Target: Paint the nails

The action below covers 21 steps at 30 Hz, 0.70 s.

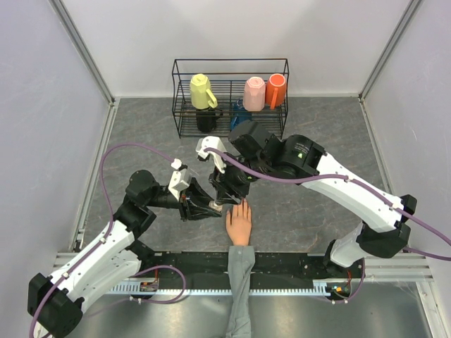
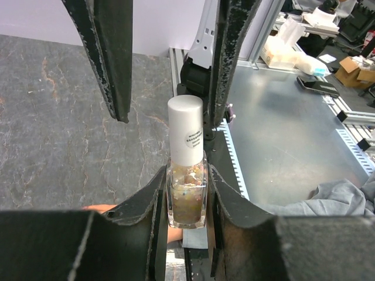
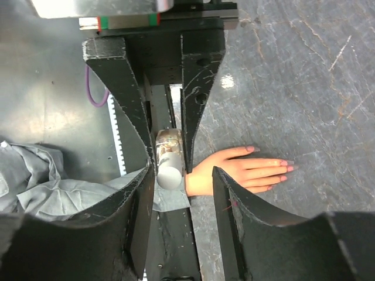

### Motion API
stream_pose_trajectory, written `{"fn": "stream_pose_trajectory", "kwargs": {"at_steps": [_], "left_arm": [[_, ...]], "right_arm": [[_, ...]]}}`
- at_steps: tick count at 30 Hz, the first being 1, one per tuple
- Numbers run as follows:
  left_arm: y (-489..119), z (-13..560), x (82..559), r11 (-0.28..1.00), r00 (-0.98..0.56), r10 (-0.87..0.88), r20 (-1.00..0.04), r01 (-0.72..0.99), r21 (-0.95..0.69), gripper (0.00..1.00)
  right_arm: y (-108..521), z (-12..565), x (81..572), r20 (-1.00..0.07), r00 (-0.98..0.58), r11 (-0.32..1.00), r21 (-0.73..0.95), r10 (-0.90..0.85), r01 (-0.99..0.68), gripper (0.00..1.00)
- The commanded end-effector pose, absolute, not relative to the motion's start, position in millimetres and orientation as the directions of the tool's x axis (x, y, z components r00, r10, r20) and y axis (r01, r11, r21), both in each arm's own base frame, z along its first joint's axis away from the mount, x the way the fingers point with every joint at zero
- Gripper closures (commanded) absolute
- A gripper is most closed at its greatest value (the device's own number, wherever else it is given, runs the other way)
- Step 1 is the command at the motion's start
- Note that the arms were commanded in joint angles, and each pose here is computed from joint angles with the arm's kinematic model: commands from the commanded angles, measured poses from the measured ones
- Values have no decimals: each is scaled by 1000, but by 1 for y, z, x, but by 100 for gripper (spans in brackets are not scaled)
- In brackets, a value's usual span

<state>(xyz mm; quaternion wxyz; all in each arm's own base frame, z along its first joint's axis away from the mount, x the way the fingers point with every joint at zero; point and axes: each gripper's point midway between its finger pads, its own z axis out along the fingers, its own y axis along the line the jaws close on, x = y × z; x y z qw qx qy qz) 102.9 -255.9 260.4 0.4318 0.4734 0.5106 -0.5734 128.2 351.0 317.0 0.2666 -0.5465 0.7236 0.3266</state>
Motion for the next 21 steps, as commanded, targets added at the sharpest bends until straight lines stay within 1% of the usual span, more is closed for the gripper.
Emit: {"fn": "stream_pose_trajectory", "kwargs": {"at_steps": [1, 3, 5, 7, 12, 13, 19, 20, 21], "left_arm": [[-256, 283, 100, -124, -125, -49, -991, 985, -118, 98], [-256, 284, 101, -121, -123, -49, -991, 986, -117, 98], [-256, 283, 101, -118, -126, -47, -991, 986, -120, 98], [-256, 283, 103, -110, -124, -48, -991, 987, -118, 98], [-256, 283, 105, -98, -123, -46, -991, 988, -118, 98], [-256, 283, 105, -95, -123, -46, -991, 988, -118, 98], [-257, 282, 109, -74, -121, -44, -992, 990, -117, 98], [-257, 281, 110, -69, -124, -41, -991, 990, -121, 98], [-256, 282, 112, -54, -117, -45, -992, 992, -114, 98]], "right_arm": [[352, 322, 122, -758, -239, 143, 191, -608, -971, 49], [353, 320, 120, -754, -241, 136, 201, -611, -970, 49], [355, 318, 119, -750, -246, 132, 210, -614, -969, 51], [356, 315, 120, -746, -250, 133, 214, -618, -968, 55], [358, 311, 121, -738, -257, 137, 220, -624, -966, 58], [359, 311, 122, -740, -257, 140, 218, -622, -966, 62], [364, 305, 120, -729, -268, 139, 233, -630, -962, 73], [365, 304, 121, -728, -269, 144, 231, -630, -962, 76], [366, 302, 120, -724, -272, 146, 234, -634, -961, 81]]}}
